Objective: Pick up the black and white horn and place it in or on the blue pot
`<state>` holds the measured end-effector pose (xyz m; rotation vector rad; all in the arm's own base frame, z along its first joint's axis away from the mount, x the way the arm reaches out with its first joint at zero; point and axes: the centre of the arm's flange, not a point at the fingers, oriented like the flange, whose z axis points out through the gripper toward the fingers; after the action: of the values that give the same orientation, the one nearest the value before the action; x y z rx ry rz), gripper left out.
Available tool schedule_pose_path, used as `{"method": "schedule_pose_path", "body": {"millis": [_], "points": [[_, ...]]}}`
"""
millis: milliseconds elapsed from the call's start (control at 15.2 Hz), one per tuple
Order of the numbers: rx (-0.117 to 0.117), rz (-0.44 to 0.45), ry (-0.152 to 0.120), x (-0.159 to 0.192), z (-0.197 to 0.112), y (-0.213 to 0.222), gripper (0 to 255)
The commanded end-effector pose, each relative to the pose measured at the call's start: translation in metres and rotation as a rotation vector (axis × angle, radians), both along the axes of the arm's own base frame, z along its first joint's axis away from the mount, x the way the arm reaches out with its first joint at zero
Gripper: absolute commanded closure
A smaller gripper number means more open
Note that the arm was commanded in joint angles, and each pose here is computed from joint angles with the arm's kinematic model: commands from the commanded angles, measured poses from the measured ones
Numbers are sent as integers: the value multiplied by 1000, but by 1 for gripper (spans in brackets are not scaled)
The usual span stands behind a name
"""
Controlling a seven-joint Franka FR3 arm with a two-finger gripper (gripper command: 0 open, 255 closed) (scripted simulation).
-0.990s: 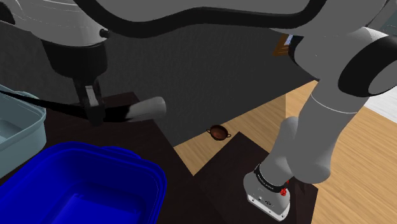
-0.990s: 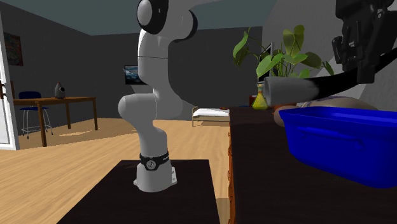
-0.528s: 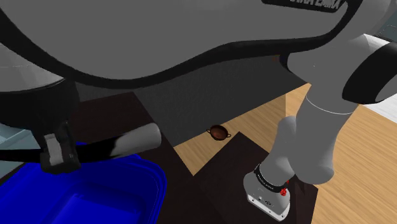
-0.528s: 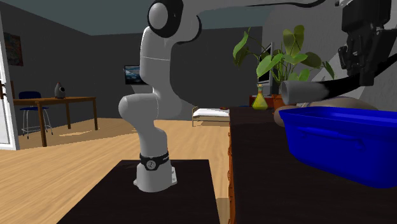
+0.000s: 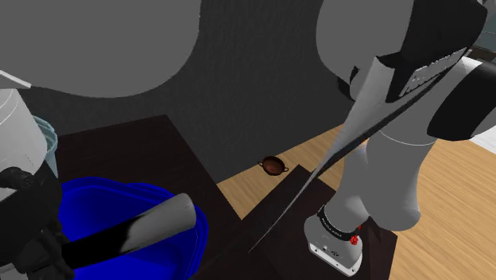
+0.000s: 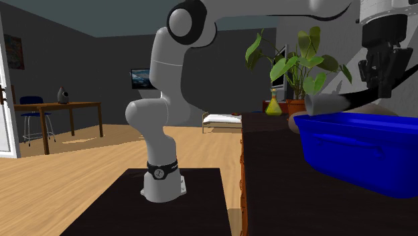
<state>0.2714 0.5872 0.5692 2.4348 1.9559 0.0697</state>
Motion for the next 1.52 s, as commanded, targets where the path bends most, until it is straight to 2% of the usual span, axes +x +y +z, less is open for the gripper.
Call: {"method": "schedule_pose_path", "body": {"millis": [0, 396, 858, 924, 1254, 1452], "points": [[0, -1, 0, -2, -10, 2, 255], [0, -1, 0, -2, -41, 2, 255], [0, -1, 0, -2, -41, 2, 255], [0, -1, 0, -2, -41, 2, 0], [0, -1, 0, -2, -41, 2, 0], [0, -1, 0, -4, -1, 1, 0]]}}
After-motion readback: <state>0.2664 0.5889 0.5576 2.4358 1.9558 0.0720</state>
